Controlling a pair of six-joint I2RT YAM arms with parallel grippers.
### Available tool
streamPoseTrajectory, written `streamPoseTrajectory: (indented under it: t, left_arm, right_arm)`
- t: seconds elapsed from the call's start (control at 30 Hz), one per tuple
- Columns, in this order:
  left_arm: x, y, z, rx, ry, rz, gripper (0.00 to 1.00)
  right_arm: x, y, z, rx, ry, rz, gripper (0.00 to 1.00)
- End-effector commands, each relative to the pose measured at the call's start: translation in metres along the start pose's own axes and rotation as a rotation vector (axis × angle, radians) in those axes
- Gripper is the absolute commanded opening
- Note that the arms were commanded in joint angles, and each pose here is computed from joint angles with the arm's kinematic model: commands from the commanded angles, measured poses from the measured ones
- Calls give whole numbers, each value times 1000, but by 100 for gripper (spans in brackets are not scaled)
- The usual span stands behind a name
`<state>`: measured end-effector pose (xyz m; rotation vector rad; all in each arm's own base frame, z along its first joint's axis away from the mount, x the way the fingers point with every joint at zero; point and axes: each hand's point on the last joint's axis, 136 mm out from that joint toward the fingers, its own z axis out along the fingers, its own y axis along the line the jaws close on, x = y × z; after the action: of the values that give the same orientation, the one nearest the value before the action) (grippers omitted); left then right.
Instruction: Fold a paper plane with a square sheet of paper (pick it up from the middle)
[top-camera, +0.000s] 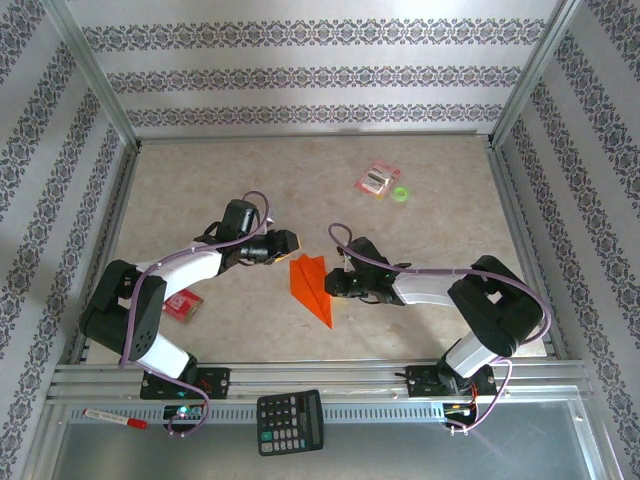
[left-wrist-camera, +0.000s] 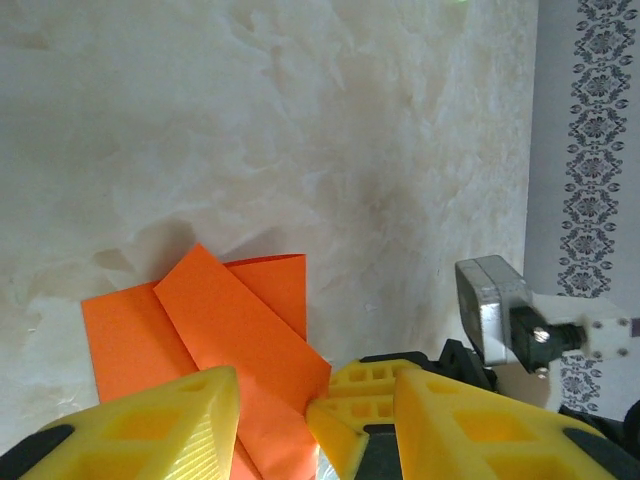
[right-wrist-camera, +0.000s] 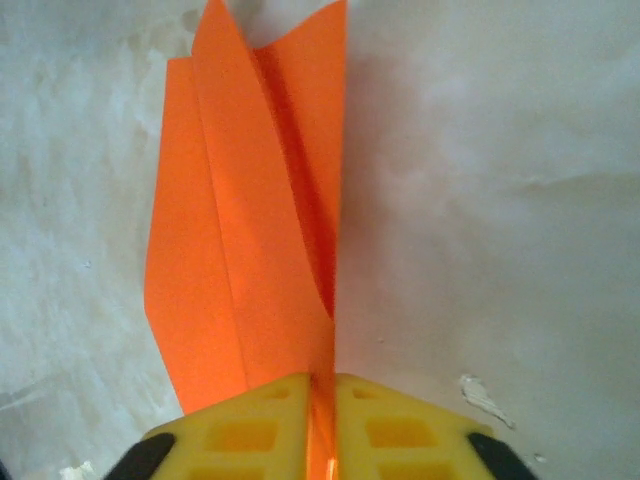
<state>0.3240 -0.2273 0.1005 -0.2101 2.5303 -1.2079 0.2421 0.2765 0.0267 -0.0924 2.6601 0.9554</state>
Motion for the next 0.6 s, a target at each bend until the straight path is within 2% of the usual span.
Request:
streamPoseTrajectory:
  t: [0.0,0.07,0.23,0.3,0.37,0.5,0.57]
  left_arm:
    - [3,9,-5,-16,6,1,45]
    - [3,11,-6,-17,6,-4,45]
    - [0,11,-11,-16,-8,-13,44]
    - [-1,12,-14,-20,-16,-14,45]
    - [-2,14,-17,-30,-25,-20,44]
    - [-7,17,-27,-40,-55,-27,44]
    - [-9,20,-31,-49,-72,-35,44]
  right_arm:
    - [-16,20,-5,-66,-39,-25,6]
    - [-19,21,-10,-74,-50,-20,0]
    - [-29,16,-34,-62,-96,-16,0]
    - [-36,7,-53,-13,-126,-19,0]
    - [-42,-4,-73,82,-152,-54,0]
    - [-59,-34,-138,418,-241,-166,0]
    - [-66,-40,-164,538,-278,-209,0]
